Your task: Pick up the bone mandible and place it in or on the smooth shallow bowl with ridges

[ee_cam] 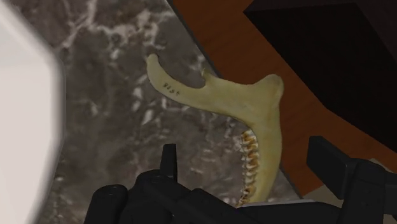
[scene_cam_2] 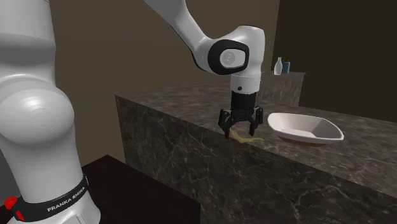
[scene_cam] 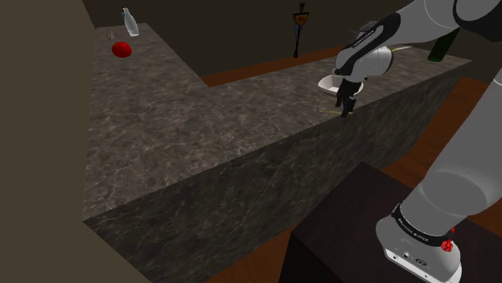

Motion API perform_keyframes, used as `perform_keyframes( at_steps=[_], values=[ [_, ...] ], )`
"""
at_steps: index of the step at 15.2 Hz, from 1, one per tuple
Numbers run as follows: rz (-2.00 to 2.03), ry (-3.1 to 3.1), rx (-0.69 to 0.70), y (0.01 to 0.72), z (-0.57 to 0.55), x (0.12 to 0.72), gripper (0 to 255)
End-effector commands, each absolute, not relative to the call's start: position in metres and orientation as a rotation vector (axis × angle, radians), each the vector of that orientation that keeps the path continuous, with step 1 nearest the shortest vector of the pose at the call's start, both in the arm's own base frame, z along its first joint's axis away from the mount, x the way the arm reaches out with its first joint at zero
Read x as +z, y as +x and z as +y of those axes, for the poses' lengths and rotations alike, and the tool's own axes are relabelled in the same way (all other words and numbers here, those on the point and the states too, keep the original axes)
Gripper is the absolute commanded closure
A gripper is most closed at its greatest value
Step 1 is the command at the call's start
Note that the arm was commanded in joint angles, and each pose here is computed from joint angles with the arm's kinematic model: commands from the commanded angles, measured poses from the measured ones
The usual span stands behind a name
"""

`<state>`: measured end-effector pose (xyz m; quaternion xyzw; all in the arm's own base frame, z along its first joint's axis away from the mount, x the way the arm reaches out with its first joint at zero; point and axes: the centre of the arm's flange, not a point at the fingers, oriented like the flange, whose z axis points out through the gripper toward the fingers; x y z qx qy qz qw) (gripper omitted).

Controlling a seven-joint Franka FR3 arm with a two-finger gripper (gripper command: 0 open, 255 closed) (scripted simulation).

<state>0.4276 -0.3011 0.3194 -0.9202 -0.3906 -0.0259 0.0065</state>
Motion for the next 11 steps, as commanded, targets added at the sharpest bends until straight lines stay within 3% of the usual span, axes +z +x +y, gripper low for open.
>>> perform_keyframes(
  at_steps=[1,11],
  values=[
    [-1.222,-2.879,-0.081,0.4276,-0.3011,0.3194,255],
    [-1.222,-2.879,-0.081,0.4276,-0.3011,0.3247,255]
  ],
)
